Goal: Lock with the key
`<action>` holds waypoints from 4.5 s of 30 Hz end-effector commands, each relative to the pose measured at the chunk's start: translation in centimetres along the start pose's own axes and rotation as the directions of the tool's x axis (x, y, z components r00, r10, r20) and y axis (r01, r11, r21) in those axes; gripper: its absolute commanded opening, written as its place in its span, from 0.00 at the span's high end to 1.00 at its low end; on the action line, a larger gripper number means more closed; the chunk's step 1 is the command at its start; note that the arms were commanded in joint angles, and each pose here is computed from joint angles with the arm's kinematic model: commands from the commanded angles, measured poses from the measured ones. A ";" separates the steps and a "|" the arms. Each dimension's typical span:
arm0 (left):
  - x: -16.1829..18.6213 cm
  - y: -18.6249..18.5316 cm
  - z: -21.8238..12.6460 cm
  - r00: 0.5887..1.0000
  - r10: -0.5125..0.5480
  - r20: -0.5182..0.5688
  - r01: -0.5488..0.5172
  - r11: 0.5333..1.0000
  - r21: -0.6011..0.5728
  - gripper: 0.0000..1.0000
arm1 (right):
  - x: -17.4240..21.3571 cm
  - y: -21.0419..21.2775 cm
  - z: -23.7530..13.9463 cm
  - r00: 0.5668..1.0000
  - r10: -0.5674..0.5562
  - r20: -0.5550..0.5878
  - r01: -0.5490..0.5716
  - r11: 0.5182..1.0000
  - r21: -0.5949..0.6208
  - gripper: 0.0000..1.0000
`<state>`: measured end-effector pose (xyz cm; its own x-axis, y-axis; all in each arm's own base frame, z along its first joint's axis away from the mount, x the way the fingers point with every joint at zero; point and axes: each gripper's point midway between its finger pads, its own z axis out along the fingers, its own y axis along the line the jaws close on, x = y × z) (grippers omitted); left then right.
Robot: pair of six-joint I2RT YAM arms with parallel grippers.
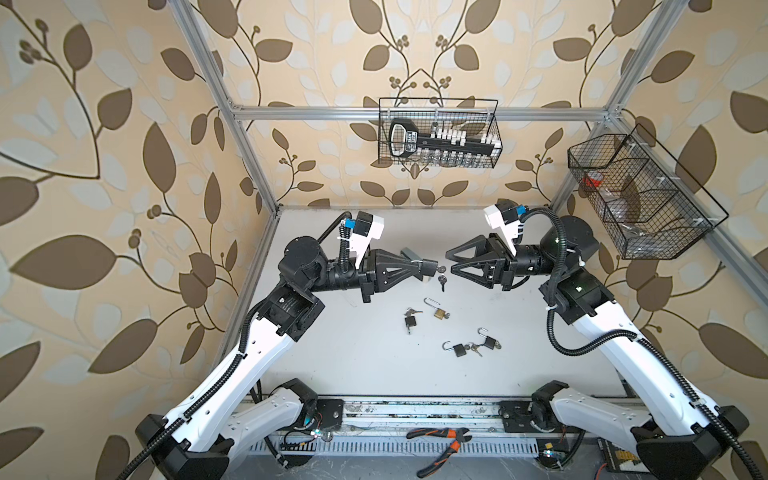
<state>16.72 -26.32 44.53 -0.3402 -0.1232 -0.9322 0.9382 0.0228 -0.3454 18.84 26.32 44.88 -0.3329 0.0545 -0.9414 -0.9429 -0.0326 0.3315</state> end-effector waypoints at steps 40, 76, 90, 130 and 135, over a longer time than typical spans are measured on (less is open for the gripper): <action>-2.4 -0.6 -2.3 0.996 0.094 -0.004 -0.094 0.984 -0.151 1.00 | 0.9 -1.5 -2.2 0.996 -0.086 -0.004 0.086 0.988 0.127 1.00; 20.3 23.5 -9.3 0.580 -0.614 -0.536 0.076 0.696 -0.714 1.00 | 12.8 -15.0 -9.3 0.934 0.059 0.351 -0.294 0.685 0.667 1.00; 24.3 28.0 -11.6 0.476 -0.706 -0.524 0.125 0.645 -0.754 1.00 | 14.8 -15.8 -11.6 0.910 0.091 0.405 -0.356 0.672 0.650 1.00; 25.6 34.3 -14.9 0.423 -0.794 -0.436 0.067 0.507 -0.859 0.38 | 19.1 -18.3 -13.1 0.934 0.167 0.315 -0.355 0.528 0.771 1.00; 20.6 34.4 -13.9 0.570 -0.737 -0.362 0.058 0.476 -0.877 0.31 | 18.8 -17.7 -10.7 0.973 0.131 0.191 -0.232 0.548 0.804 1.00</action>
<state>39.20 -13.99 6.05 -0.9269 0.3426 -0.1534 0.3749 0.8648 -0.3339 29.36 16.06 19.24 -0.4984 0.3194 -0.8060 -0.4104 0.7319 0.5439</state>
